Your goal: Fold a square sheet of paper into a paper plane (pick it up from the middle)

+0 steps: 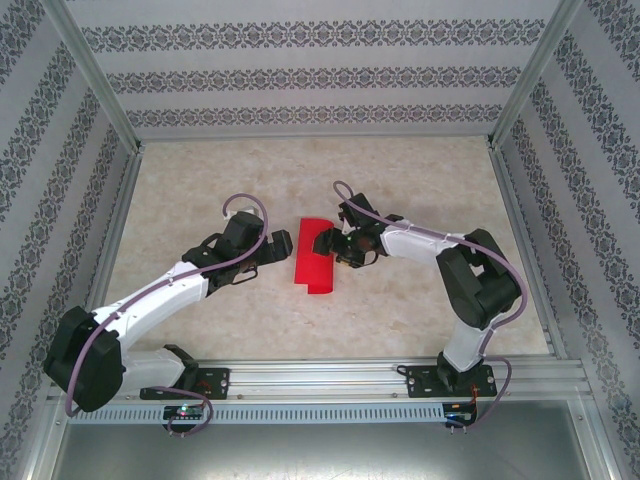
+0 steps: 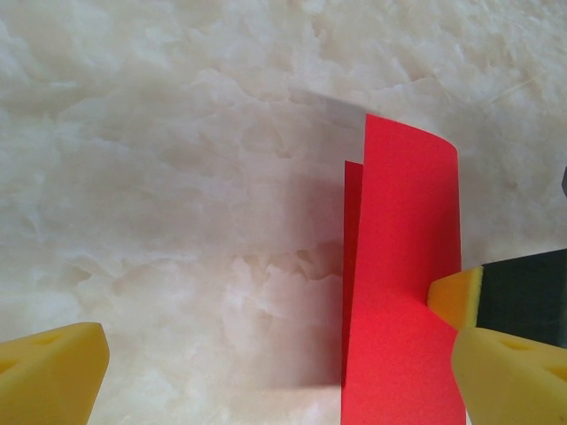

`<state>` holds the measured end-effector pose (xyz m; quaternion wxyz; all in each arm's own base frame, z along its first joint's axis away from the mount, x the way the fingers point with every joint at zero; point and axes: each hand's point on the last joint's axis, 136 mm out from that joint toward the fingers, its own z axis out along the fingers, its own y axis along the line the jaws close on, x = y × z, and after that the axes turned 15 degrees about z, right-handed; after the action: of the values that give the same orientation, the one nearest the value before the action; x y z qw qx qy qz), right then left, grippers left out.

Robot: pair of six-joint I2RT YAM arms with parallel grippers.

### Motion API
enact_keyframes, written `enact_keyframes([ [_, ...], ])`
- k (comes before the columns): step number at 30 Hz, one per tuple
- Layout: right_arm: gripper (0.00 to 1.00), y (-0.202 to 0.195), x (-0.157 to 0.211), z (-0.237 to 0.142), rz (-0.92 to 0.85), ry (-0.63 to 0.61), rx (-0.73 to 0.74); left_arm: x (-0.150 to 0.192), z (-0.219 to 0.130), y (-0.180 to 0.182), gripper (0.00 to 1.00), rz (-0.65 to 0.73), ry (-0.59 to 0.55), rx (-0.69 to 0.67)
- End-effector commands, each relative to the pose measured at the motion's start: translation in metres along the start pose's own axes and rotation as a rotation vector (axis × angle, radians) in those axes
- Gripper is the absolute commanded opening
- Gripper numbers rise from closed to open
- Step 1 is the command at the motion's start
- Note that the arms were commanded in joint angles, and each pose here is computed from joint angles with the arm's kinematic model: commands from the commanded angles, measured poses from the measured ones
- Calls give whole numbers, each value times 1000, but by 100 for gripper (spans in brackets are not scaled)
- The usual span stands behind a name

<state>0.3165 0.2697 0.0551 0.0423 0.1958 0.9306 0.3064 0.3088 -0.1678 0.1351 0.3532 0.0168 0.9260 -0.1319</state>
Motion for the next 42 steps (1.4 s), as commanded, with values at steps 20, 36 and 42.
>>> enact_keyframes([
  [20,77,-43,-10,-5,-99,-38,333,-7,14,-23,100,-34,52,96],
  [36,83,-44,-12,4,-57,-56,333,-6,11,-18,100,-38,52,72],
  [42,85,-48,-9,10,-59,-36,352,-6,13,-20,100,-34,54,81],
])
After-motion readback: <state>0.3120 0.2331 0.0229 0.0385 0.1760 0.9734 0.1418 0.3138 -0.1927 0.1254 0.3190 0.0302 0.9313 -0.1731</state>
